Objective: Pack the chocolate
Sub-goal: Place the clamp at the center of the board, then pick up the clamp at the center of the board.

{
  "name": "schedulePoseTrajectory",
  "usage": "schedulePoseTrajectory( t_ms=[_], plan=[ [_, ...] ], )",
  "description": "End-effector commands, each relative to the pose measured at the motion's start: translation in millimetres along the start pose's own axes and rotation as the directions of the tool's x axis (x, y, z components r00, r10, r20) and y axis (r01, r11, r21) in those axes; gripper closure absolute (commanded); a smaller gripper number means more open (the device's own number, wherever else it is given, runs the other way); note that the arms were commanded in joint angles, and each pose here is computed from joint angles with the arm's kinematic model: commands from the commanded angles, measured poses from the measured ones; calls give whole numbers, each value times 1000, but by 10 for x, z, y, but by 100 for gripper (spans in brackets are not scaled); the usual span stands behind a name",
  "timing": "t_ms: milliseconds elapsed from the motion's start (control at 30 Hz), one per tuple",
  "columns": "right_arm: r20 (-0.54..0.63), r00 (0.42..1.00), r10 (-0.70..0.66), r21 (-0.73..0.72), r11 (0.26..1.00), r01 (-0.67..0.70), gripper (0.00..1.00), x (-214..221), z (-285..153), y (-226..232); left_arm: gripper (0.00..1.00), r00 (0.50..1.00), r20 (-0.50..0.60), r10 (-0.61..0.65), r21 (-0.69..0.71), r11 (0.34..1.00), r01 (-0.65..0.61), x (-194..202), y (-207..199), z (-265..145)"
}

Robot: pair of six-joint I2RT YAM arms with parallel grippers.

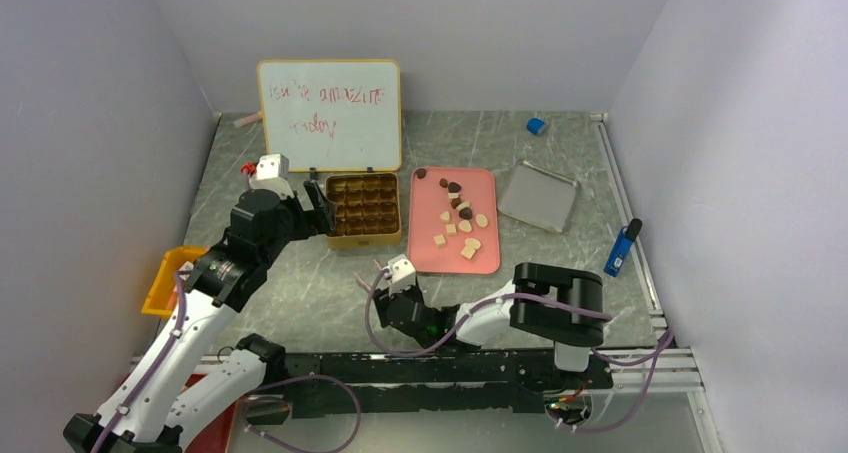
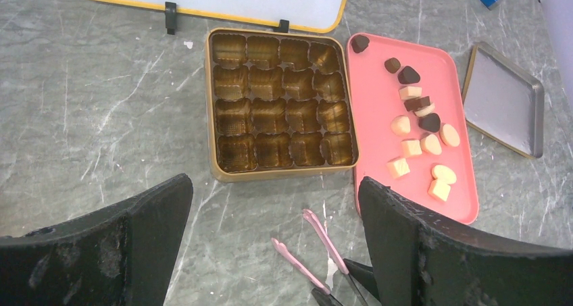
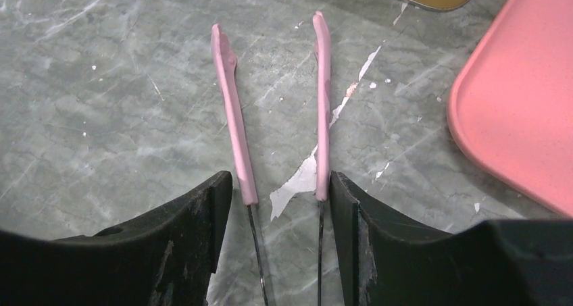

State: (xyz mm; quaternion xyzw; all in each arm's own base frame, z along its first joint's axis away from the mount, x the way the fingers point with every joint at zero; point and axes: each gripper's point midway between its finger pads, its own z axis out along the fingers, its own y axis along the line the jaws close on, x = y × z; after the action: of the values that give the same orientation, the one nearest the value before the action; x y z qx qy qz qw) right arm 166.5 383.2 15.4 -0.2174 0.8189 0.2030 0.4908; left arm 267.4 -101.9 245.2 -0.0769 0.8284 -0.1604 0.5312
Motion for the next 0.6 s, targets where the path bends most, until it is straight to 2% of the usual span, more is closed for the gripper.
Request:
schedulePoseTrajectory(
  t_ms=[0,567],
  plan=[
    [-251,961,-117,22,992,127,41,767,-233,-341,3,999,36,-8,26,1000,7,-140,-77,-60],
    [-314,920,-235,-17,970,241,41,974,-309,-420,3,998,50,-44,39,998,42,-148,-85,-124]
  ],
)
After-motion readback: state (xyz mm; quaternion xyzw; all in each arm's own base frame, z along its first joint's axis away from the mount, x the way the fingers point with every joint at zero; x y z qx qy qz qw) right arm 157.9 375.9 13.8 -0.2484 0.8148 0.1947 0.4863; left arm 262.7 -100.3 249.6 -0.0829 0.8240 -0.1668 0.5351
